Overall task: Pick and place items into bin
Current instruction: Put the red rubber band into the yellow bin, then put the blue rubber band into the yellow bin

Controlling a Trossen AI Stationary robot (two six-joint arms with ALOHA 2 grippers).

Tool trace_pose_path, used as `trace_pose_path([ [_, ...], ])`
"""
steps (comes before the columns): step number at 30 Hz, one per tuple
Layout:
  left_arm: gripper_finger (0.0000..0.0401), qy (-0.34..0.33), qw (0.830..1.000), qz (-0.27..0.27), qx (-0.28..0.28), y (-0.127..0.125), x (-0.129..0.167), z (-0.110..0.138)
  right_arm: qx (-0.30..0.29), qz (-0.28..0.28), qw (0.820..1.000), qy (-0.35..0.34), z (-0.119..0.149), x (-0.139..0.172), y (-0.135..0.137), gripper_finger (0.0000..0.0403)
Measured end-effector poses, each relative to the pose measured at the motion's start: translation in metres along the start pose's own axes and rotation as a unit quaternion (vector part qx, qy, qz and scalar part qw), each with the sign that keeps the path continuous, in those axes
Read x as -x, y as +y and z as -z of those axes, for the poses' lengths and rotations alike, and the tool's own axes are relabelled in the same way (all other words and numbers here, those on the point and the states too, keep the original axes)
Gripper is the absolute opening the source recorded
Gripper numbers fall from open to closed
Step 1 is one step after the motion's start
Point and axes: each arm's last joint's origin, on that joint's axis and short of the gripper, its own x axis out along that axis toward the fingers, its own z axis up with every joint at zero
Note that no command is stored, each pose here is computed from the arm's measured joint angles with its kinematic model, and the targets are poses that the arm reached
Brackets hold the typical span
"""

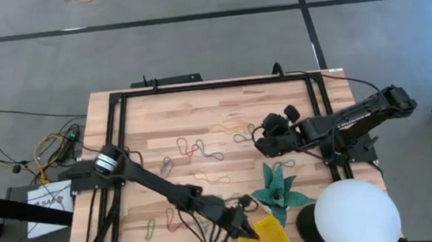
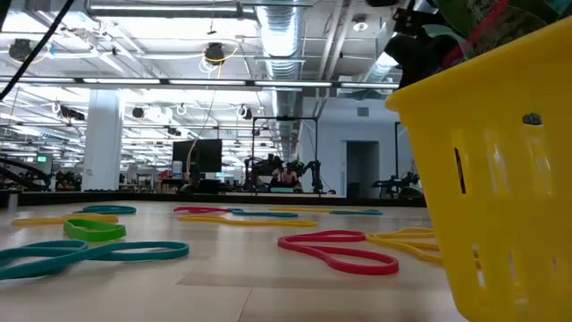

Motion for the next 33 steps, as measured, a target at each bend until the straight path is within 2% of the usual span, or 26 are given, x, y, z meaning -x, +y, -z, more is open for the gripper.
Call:
trace_pose_path([
  [8,0.0,0.039,0.999,-0.01,0.032,0.006,-0.028,0.028,-0.02,-0.028,0.999,-0.007,0.008,0.013,0.01,0.0095],
  [15,0.0017,0.08,0.995,-0.049,0.033,0.016,-0.028,0.039,-0.008,-0.046,0.999,-0.013,0.013,0.022,0.016,0.0095],
  [20,0.0058,0.077,0.995,-0.055,0.035,0.023,-0.026,0.036,-0.007,-0.046,0.999,-0.014,0.013,0.022,0.016,0.0095],
  [23,0.0086,0.081,0.995,-0.032,0.041,0.026,-0.025,0.036,-0.011,-0.046,0.999,-0.008,0.014,0.022,0.016,0.0095],
  [27,0.0114,0.097,0.993,0.018,0.066,0.031,-0.021,0.032,-0.023,-0.033,0.999,0.037,0.022,0.022,0.009,0.0095],
  [30,0.0123,0.102,0.991,0.041,0.078,0.036,-0.011,0.014,-0.034,-0.003,0.997,0.065,0.028,0.022,0.002,0.0095],
  [33,0.0122,0.115,0.991,0.025,0.064,0.04,0.005,-0.008,-0.05,0.014,0.994,0.093,0.033,0.023,-0.004,0.0095],
])
